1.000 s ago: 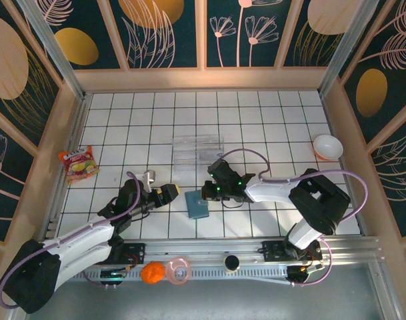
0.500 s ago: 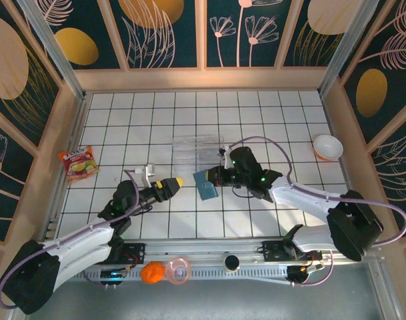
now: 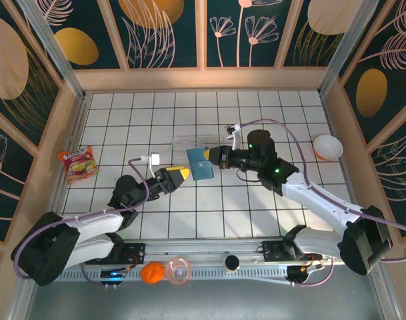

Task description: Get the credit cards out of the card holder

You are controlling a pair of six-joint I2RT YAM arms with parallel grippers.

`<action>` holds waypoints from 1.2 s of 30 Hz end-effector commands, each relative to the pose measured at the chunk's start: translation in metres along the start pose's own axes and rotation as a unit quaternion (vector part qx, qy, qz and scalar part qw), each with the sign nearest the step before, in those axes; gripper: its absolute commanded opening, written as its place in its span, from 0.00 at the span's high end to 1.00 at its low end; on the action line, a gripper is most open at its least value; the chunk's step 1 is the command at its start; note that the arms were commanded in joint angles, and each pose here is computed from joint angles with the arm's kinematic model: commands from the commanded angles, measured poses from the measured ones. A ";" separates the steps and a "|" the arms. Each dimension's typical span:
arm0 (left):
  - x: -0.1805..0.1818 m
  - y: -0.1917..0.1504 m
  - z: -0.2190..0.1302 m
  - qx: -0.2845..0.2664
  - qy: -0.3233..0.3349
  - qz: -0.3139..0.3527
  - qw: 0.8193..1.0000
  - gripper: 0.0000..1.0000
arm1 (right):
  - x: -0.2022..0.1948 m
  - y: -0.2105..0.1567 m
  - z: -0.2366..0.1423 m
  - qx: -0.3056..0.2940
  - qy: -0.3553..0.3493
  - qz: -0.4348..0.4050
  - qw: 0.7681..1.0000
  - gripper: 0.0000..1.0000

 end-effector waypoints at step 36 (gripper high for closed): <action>-0.007 -0.009 0.035 0.027 0.207 0.014 0.978 1.00 | 0.003 -0.010 0.008 -0.074 -0.270 -0.018 0.960 0.43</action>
Point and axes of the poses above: each hand's point on the last joint's axis, 136 mm out from that joint toward the fingers, its own z axis out along the fingers, its own x axis along the line the jaws close on, y = z × x, the point moved 10 cm from there along -z, back along the fingers, and after that the axes turned 9 degrees about z, right-handed, at the moved point
